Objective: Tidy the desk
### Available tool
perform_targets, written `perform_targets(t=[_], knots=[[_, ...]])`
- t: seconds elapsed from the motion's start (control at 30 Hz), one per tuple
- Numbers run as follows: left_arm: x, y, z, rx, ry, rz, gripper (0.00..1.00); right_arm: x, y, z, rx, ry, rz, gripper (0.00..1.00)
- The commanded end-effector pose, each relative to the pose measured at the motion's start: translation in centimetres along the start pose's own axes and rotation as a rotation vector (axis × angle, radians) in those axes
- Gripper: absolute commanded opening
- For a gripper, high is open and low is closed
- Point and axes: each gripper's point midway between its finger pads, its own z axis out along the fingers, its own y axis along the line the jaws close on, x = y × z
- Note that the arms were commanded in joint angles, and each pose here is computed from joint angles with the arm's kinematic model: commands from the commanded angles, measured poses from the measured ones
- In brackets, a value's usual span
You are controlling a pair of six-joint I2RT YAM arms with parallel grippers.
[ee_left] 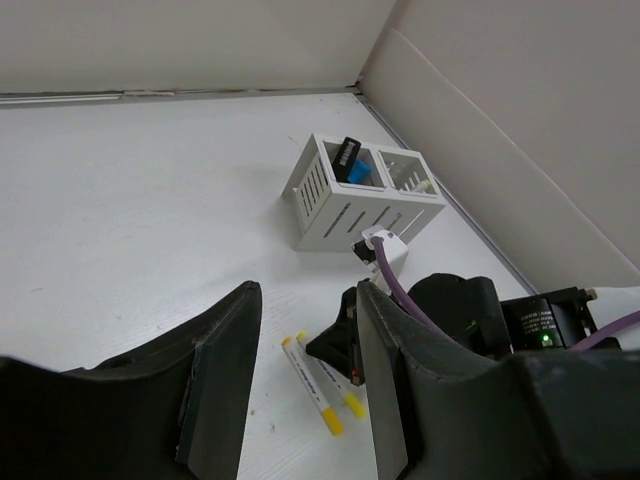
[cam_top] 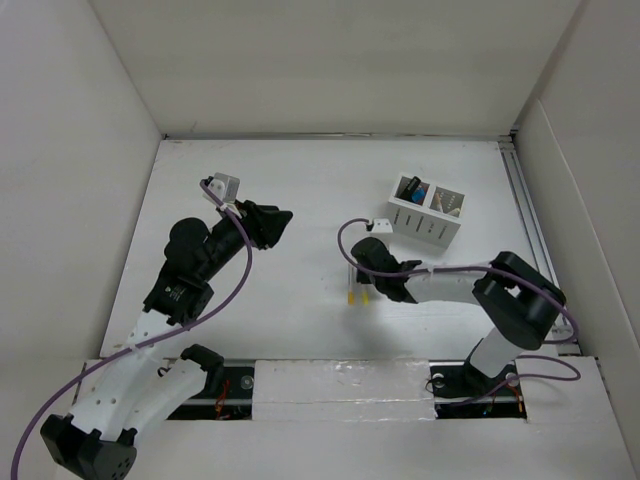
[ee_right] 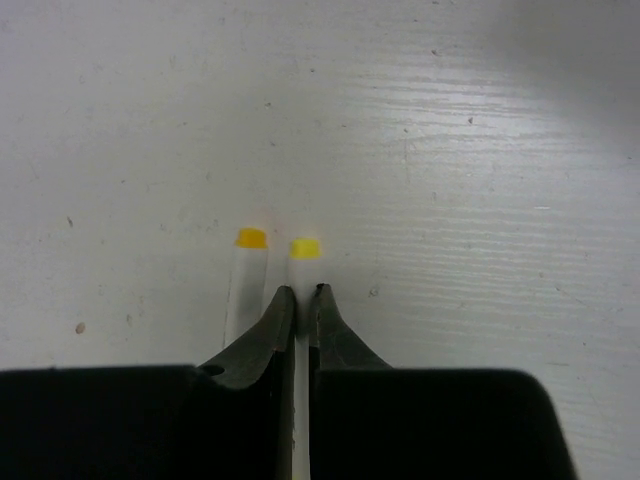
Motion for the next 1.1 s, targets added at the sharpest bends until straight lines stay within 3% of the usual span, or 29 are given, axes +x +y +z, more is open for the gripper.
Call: perform_targets(t=[0.0,0.3,0.53,0.6,0.83,0.93,1.07], knots=[[-1.7,-1.2,-0.2,0.043,-0.056,0.02,0.39,0.8,-1.8,-1.1,0.065,0.023,-0.033,0.0],[-1.6,-1.4,-0.2,0.056,-0.05,0.016,0.39,-11.0,-3.6,-5.9,-0.026,-0.278,0.2,0.0],[-1.6,-1.6,-0.2,0.066,-0.049,0.015,0.39,-23.2,-11.6,-11.8,0.091,-0.685,0.408,0.0],[-1.9,-1.9,-0.5,0.075,-0.063,0.019,0.39,-25.1,-15.2,-12.1,0.205,-0.746,0.433,0.0],[-2.1,-1.8,-0.7,0.068,-0.074,0.022,0.39,-28.6,-22.1,-11.2,0.447,-0.796,0.431,0.0],[-2.2,-1.6,-0.8,0.058,-0.081,0.023,0.39,-29.2,-23.7,-10.8,0.479,-0.806,0.442,0.0],[-2.0,-1.5,-0.6,0.057,-0.071,0.021,0.39,-29.6,-22.4,-9.5,0.377,-0.764,0.408,0.0]])
